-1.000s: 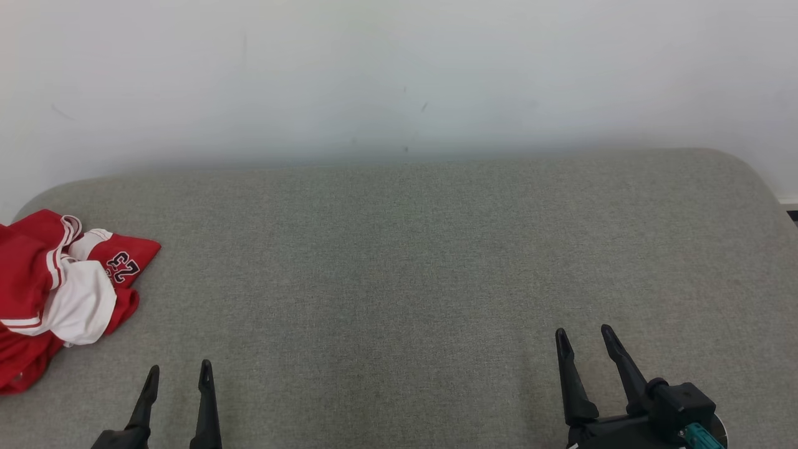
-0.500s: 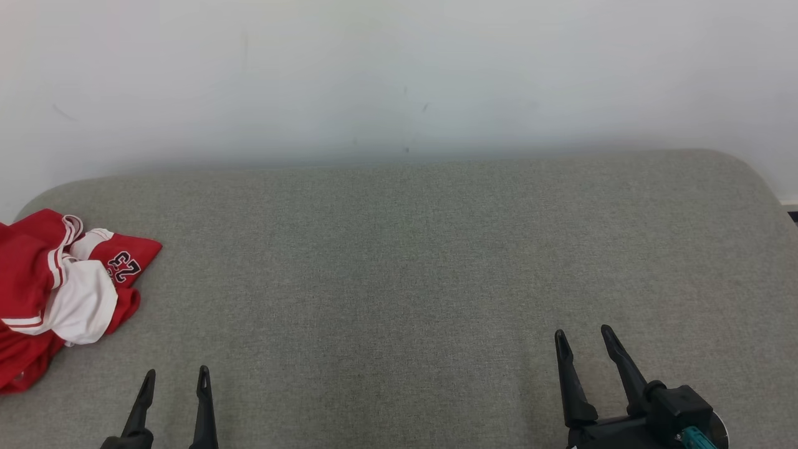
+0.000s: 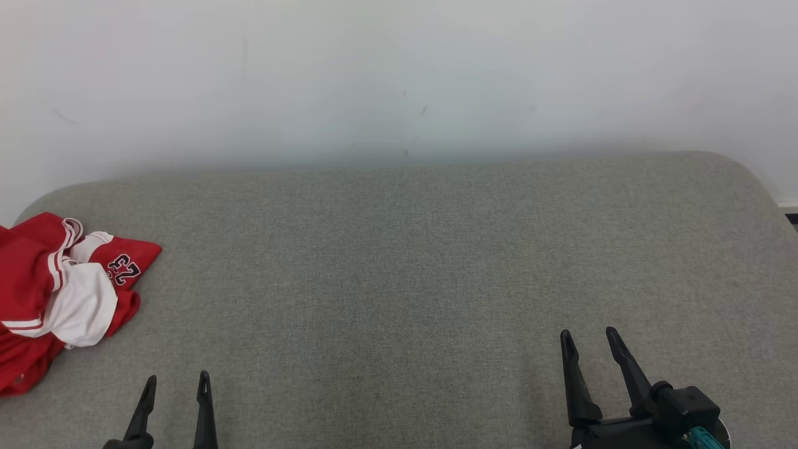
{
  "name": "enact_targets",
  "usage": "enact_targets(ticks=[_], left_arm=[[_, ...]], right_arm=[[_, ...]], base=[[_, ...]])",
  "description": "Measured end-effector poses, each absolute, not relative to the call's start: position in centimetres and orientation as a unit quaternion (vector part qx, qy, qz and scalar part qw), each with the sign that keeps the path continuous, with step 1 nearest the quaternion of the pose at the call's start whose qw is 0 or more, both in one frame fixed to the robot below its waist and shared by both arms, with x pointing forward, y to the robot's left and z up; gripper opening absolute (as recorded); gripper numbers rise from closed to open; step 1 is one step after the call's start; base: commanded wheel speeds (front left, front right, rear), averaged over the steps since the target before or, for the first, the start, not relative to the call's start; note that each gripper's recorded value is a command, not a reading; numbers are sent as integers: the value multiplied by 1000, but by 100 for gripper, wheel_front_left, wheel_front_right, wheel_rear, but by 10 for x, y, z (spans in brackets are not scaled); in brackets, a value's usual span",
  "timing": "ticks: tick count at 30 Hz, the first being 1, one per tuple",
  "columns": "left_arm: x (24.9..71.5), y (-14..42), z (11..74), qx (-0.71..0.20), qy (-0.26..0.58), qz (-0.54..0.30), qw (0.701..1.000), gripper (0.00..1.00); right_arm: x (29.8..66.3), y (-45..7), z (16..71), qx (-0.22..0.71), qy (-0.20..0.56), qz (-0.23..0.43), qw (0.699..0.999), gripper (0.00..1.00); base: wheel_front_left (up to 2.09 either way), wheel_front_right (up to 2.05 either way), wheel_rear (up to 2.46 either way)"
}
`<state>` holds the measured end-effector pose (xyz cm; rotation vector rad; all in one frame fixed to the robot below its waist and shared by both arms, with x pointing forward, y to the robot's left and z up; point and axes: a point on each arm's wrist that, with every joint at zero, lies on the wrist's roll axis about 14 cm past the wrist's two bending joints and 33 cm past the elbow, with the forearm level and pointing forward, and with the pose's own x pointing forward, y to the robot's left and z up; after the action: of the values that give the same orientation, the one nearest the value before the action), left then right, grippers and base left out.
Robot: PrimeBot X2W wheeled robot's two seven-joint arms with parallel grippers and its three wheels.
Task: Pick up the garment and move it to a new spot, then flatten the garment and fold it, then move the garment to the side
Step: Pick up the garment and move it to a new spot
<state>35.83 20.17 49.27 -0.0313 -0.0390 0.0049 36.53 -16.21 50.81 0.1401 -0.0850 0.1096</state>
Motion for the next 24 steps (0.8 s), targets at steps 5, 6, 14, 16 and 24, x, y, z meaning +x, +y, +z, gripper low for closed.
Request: enact_targets(ticks=[5, 6, 14, 16, 24], left_arm=[[358, 201, 490, -22, -15, 2, 1000, 100], [357, 201, 489, -24, -14, 3, 1000, 100], [356, 200, 488, -27, -12, 0, 1000, 100], [356, 200, 488, -27, -12, 0, 1000, 100], [356, 201, 486, -27, -10, 1, 1000, 100]], right_arm=[[365, -163, 508, 72, -43, 53, 995, 100], [365, -163, 508, 72, -43, 53, 995, 100], [364, -162, 508, 73, -42, 54, 995, 100], [364, -162, 508, 72, -42, 55, 995, 100], [363, -162, 507, 72, -40, 55, 995, 100]], base=[[0, 0, 0], [0, 0, 0], [0, 0, 0], [0, 0, 0], [0, 0, 0]])
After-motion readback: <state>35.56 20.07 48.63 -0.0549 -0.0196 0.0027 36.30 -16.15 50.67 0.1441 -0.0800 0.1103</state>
